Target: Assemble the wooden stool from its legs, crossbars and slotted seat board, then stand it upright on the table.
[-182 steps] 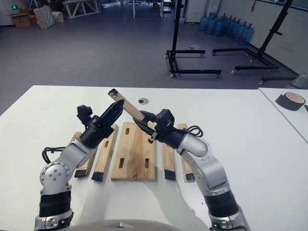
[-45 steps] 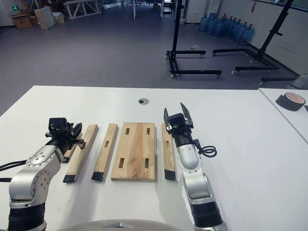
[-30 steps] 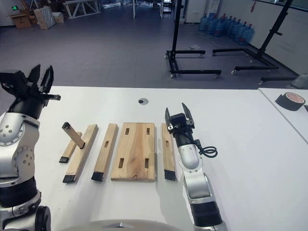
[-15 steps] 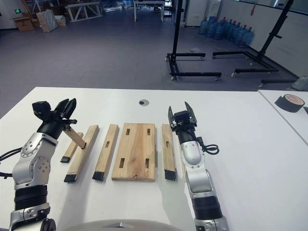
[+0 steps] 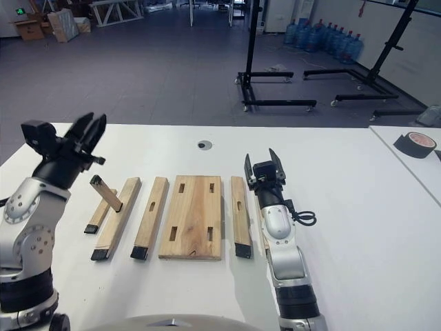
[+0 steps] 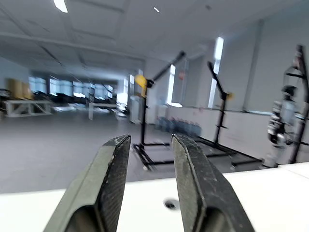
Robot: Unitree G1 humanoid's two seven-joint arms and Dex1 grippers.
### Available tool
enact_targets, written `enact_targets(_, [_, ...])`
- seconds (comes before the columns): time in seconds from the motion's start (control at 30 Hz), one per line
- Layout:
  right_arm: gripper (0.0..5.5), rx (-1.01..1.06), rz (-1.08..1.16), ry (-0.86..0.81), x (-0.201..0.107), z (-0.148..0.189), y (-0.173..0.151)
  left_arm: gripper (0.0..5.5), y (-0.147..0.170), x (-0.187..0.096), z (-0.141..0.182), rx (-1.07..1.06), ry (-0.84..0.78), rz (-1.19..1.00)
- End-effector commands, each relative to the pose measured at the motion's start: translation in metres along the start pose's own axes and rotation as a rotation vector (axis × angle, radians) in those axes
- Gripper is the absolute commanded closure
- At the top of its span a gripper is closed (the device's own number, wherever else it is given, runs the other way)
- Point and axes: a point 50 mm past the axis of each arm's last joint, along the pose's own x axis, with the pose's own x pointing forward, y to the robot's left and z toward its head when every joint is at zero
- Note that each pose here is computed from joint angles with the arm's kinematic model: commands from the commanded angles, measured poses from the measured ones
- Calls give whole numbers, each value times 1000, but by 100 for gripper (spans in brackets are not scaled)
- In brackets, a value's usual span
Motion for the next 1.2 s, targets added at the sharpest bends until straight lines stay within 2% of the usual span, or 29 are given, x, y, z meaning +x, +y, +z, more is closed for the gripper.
enact_targets(0.03, [251,-4,-15,3,-3,0,-3,396,-14,-42,-38,-81,214,-33])
enact_targets(0.13, [251,-9,-9,4,-4,0,-3,368,-14,-70,-63,-117,330,19])
enact_targets(0.23, [251,-15,0,1,-5,1,-2,323,-11,-85,-78,-132,410,81])
enact_targets(0.4, [251,-21,17,5,-4,1,0,253,-11,-85,-90,-84,508,151])
enact_targets(0.53, [251,-21,20,10,-5,1,1,199,3,-84,-96,-16,594,259])
enact_targets(0.8, [251,-39,53,8,-7,3,6,199,2,-81,-105,-89,792,301])
enact_targets(1.0, [251,-43,43,-10,-5,8,3,199,1,-83,-108,-66,902,332])
enact_targets(1.2, [251,-47,40,-19,-3,9,2,285,0,-83,-111,-56,950,342])
